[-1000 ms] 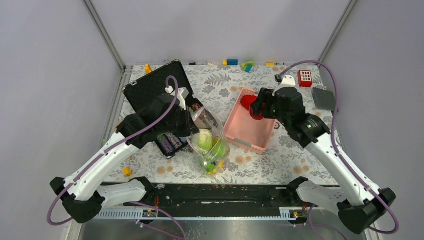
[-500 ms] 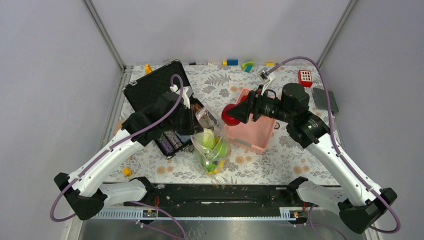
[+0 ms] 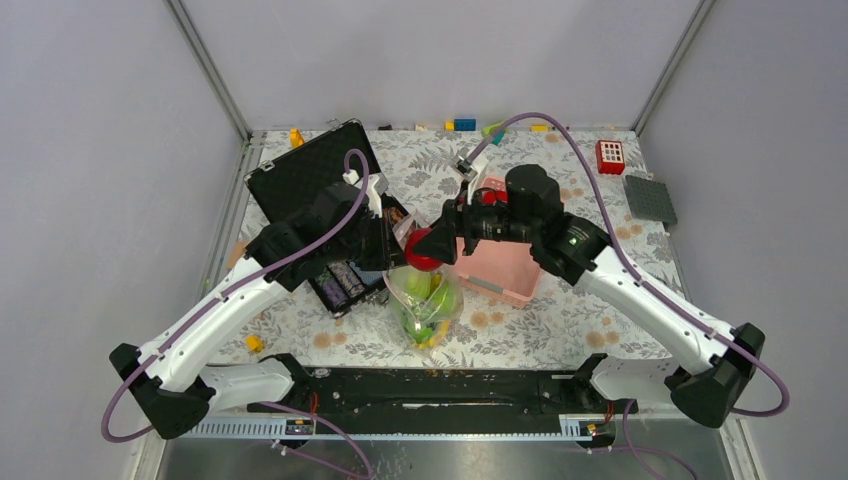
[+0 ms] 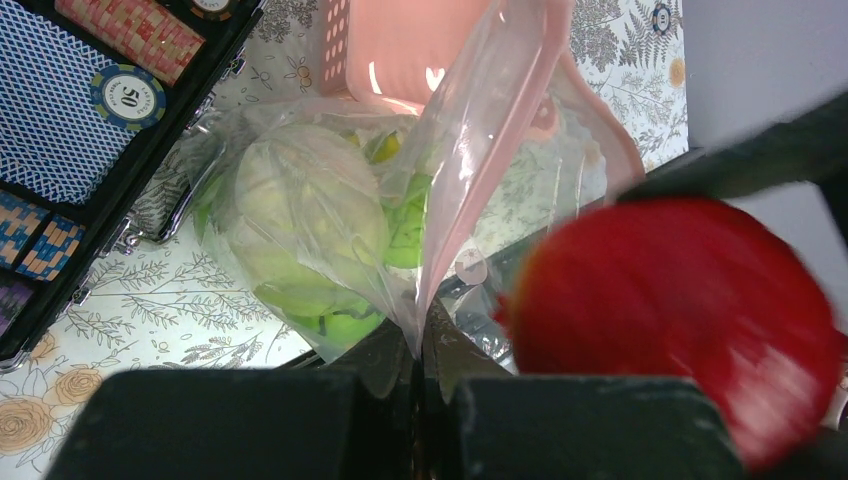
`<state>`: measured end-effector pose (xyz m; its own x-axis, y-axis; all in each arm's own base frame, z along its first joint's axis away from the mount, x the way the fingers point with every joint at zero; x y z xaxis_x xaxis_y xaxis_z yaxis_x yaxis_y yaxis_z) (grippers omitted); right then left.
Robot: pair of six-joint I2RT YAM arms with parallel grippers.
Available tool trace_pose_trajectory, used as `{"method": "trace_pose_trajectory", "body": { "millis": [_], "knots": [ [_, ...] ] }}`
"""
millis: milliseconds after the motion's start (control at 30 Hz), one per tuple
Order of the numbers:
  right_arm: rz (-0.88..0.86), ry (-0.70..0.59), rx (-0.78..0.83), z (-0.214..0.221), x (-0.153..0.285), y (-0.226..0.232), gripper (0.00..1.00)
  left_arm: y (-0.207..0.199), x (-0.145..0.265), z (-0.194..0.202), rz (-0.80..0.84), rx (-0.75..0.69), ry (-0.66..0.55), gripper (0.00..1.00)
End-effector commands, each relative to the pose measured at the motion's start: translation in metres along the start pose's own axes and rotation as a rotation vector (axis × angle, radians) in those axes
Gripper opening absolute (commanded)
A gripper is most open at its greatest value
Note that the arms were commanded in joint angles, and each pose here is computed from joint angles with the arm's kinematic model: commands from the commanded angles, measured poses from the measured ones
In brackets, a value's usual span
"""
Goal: Place the food in the zip-top bag and seal the zipper
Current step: Place the fake fruit in the zipper food storage bag, then pick up the fake fruit from the bin.
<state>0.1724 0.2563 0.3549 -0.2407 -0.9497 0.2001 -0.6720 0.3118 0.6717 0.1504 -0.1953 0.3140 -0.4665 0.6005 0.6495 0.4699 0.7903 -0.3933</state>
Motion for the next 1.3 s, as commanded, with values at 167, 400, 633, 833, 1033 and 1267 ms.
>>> {"method": "trace_pose_trajectory", "body": {
  "millis": [167, 400, 633, 833, 1033, 1267],
  "knots": [
    [0.162, -0.015, 0.04, -0.003, -0.003, -0.016, 1.0, -0.011, 0.018, -0.018, 0.054, -0.009, -0.107, 0.0],
    [0.156, -0.075, 0.12, -0.014, 0.015, -0.002, 1.0, -0.01, 0.018, -0.019, 0.04, -0.015, -0.117, 0.0],
    [0.518, -0.328, 0.253, -0.056, 0.059, -0.023, 1.0, -0.008, 0.017, -0.019, 0.026, -0.02, -0.117, 0.0],
    [0.7, -0.125, 0.521, -0.079, 0.077, -0.099, 1.0, -0.007, 0.015, -0.017, 0.021, -0.027, -0.109, 0.0],
    [1.096, 0.129, 0.575, -0.083, 0.074, -0.185, 1.0, -0.006, 0.011, -0.017, 0.013, -0.03, -0.09, 0.0],
    [1.243, 0.284, 0.473, -0.068, 0.063, -0.259, 1.0, -0.005, 0.01, -0.016, 0.006, -0.038, -0.086, 0.0]
  ]
}}
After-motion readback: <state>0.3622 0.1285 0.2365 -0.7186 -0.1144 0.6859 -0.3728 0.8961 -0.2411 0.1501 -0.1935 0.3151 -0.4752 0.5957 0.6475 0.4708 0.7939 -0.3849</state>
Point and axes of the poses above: each gripper's point midway between its finger pads, its own x axis back along the fingers, its own y axis along the line the jaws close on, z = x × y, the point moved 8 cm from there along x, back along the fingers, and after that the axes turned 15 degrees about -x, right-handed, at the moved point
